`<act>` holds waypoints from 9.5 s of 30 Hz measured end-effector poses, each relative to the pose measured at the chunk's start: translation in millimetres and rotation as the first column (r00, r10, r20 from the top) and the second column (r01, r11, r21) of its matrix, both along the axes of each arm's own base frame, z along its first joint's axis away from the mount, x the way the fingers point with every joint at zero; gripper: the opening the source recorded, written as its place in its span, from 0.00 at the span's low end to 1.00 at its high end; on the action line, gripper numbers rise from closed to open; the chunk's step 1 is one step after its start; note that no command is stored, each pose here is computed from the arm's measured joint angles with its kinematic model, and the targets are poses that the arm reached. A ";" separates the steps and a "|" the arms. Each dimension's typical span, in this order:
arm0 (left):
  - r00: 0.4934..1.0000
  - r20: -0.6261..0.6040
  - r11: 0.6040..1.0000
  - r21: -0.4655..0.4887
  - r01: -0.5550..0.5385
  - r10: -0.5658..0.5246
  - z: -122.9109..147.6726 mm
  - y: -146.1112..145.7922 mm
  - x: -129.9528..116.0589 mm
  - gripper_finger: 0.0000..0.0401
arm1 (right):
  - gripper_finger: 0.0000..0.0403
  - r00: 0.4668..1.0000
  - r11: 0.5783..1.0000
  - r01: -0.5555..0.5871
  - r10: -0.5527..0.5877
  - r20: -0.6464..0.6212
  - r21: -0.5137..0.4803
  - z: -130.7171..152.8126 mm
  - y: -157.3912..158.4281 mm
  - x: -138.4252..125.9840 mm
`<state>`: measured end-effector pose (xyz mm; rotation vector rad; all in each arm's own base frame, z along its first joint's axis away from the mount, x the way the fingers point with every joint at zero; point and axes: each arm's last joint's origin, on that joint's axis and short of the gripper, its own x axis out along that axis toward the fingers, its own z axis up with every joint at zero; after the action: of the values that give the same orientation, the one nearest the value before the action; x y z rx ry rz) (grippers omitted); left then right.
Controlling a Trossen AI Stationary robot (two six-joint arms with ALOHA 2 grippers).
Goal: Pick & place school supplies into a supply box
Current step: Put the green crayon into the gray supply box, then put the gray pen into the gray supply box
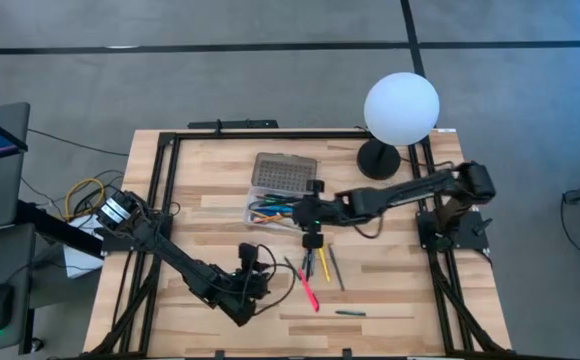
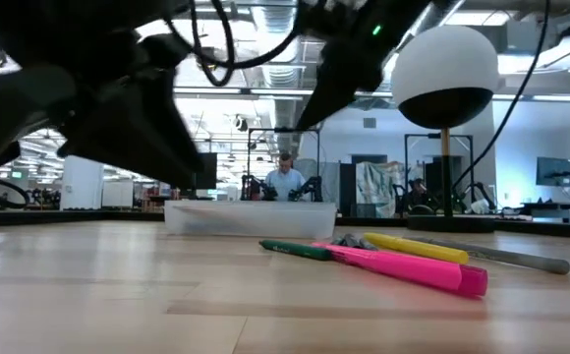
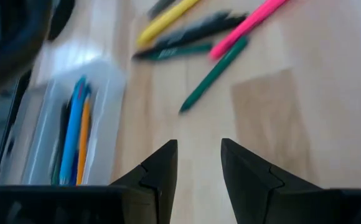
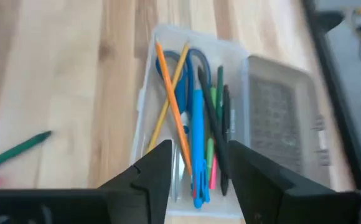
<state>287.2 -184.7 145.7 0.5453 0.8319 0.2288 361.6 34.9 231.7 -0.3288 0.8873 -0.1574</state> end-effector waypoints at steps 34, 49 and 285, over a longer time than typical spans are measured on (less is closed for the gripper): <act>0.866 -0.038 0.819 -0.349 0.456 -0.498 -22.9 107.6 82.2 0.29 | 0.30 0.923 0.988 0.108 -0.058 0.381 -0.113 -26.3 83.9 -150.0; 0.896 -0.112 0.837 -0.422 0.348 -0.430 -34.1 111.8 79.0 0.12 | 0.30 0.914 0.984 0.129 -0.069 0.399 -0.125 -25.7 86.0 -151.8; 0.953 -0.010 0.940 0.172 -0.296 0.302 -12.6 -21.7 -47.5 0.34 | 0.00 0.948 0.960 0.278 -0.277 -0.158 -0.014 -34.1 -5.5 25.2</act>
<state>239.6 -206.3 133.0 0.5810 0.9353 0.5748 386.8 29.4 197.6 -0.2087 1.0908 -0.3924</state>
